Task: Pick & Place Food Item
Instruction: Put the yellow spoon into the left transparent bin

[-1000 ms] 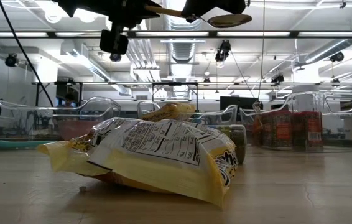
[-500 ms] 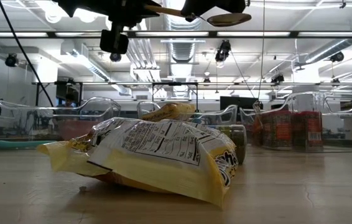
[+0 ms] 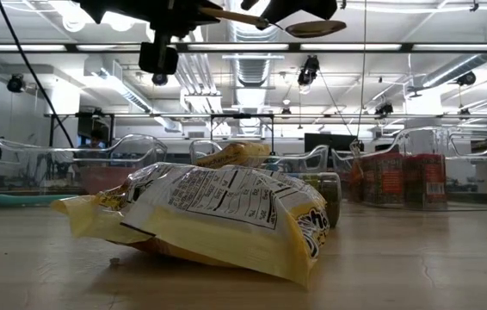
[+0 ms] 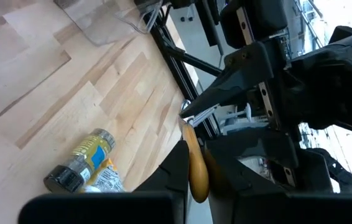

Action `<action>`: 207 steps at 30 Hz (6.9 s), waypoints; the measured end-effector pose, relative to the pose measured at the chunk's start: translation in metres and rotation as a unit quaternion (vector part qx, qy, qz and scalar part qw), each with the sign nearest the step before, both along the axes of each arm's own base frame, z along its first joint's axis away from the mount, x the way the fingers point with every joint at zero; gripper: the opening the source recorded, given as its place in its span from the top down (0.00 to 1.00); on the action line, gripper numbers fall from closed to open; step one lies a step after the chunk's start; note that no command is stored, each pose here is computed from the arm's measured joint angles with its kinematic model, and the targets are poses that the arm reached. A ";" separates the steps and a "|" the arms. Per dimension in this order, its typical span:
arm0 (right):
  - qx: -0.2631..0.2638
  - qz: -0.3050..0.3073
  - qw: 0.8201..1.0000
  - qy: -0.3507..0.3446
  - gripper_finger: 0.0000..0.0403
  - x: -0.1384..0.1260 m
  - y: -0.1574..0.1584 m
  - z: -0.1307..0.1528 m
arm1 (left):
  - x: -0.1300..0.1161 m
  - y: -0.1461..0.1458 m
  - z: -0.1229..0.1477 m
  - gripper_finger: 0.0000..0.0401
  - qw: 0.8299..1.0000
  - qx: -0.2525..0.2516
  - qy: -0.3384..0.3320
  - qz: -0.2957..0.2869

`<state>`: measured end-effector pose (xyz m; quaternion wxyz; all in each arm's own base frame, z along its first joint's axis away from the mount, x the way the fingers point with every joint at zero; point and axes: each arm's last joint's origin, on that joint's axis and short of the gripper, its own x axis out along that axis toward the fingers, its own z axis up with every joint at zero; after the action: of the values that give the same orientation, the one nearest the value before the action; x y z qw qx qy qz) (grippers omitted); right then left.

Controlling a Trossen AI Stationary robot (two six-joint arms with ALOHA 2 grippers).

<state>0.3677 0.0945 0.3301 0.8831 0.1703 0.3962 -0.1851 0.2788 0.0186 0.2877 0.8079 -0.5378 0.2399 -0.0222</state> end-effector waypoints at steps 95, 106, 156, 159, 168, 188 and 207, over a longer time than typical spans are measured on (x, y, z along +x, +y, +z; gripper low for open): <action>-0.042 -0.032 0.997 -0.050 0.55 -0.055 -0.014 0.064 | -0.195 0.036 -0.083 0.93 0.905 0.136 0.286 0.284; -0.045 -0.029 0.997 -0.049 0.55 -0.055 -0.014 0.064 | -0.198 0.034 -0.086 0.88 0.904 0.114 0.303 0.280; -0.046 -0.026 0.997 -0.047 0.55 -0.055 -0.014 0.064 | -0.165 0.055 -0.095 0.92 0.868 0.139 0.464 0.110; -0.045 -0.025 0.998 -0.047 0.55 -0.055 -0.014 0.064 | -0.160 0.058 -0.093 0.92 0.863 0.149 0.476 0.081; -0.046 -0.021 0.998 -0.045 0.55 -0.056 -0.013 0.064 | -0.146 0.068 -0.100 0.92 0.841 0.166 0.515 0.007; -0.037 -0.017 0.998 -0.044 0.55 -0.056 -0.013 0.063 | -0.131 0.079 -0.105 0.93 0.822 0.151 0.548 0.033; -0.036 -0.016 0.998 -0.044 0.55 -0.056 -0.013 0.064 | -0.120 0.085 -0.125 0.90 0.801 0.137 0.582 0.024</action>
<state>0.3120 0.0818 0.3936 0.9022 0.1526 0.3470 -0.2057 0.1589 0.1035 0.1624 0.5816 -0.3394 0.6524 0.3477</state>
